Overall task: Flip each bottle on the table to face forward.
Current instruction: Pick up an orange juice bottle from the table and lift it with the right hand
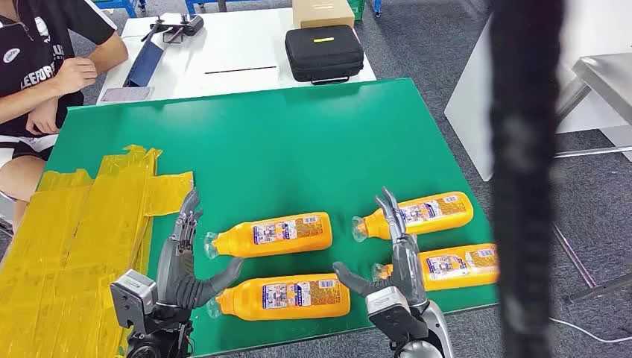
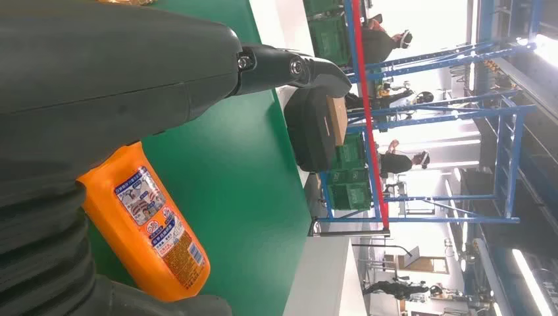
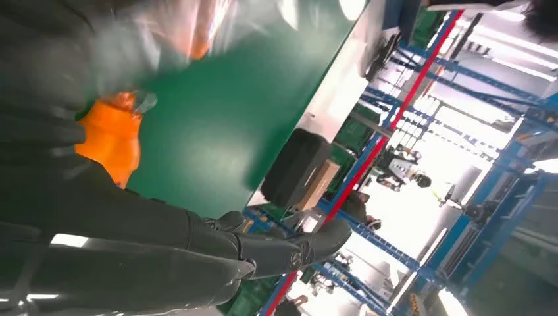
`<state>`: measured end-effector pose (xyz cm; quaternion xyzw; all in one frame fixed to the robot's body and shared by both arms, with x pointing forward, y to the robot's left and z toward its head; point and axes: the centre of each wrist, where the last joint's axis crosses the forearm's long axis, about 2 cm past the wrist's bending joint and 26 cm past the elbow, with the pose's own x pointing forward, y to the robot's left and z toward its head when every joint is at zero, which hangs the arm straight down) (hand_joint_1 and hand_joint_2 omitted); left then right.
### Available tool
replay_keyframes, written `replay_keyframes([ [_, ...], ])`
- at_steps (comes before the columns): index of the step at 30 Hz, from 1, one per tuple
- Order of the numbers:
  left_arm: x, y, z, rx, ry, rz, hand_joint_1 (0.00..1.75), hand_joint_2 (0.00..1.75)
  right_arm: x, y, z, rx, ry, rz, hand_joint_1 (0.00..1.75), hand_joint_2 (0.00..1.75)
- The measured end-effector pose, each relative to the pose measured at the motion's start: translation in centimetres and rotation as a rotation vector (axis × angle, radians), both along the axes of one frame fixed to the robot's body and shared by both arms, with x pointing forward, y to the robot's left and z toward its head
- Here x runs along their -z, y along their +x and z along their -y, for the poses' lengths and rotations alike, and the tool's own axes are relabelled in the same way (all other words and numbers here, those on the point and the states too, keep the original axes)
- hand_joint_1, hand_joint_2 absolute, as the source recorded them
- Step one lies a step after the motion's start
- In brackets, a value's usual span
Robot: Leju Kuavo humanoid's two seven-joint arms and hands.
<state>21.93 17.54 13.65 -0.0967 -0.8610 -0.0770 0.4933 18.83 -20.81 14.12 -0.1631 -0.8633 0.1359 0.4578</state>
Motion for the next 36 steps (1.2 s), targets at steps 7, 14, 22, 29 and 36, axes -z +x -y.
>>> replay_keyframes([
  [7,0.1,0.1,-0.2,0.012,-0.011,-0.013,0.00,1.75,0.1,0.2,2.4,0.105,-0.255,-0.013,0.00,1.75],
  [14,0.6,0.3,-0.6,0.026,-0.018,-0.030,0.00,1.75,0.6,0.3,5.4,0.137,-0.430,-0.091,0.00,1.75],
  [22,1.6,0.7,-1.1,0.042,-0.020,-0.060,0.00,1.75,1.4,0.0,11.9,0.089,-0.654,-0.291,0.00,1.75],
  [29,2.3,1.0,-1.5,0.034,-0.017,-0.082,0.00,1.75,1.9,0.1,18.2,0.092,-0.727,-0.471,0.00,1.75],
  [36,2.7,1.4,-1.6,0.029,-0.013,-0.099,0.00,1.75,2.2,0.9,22.0,0.160,-0.753,-0.539,0.00,1.75],
])
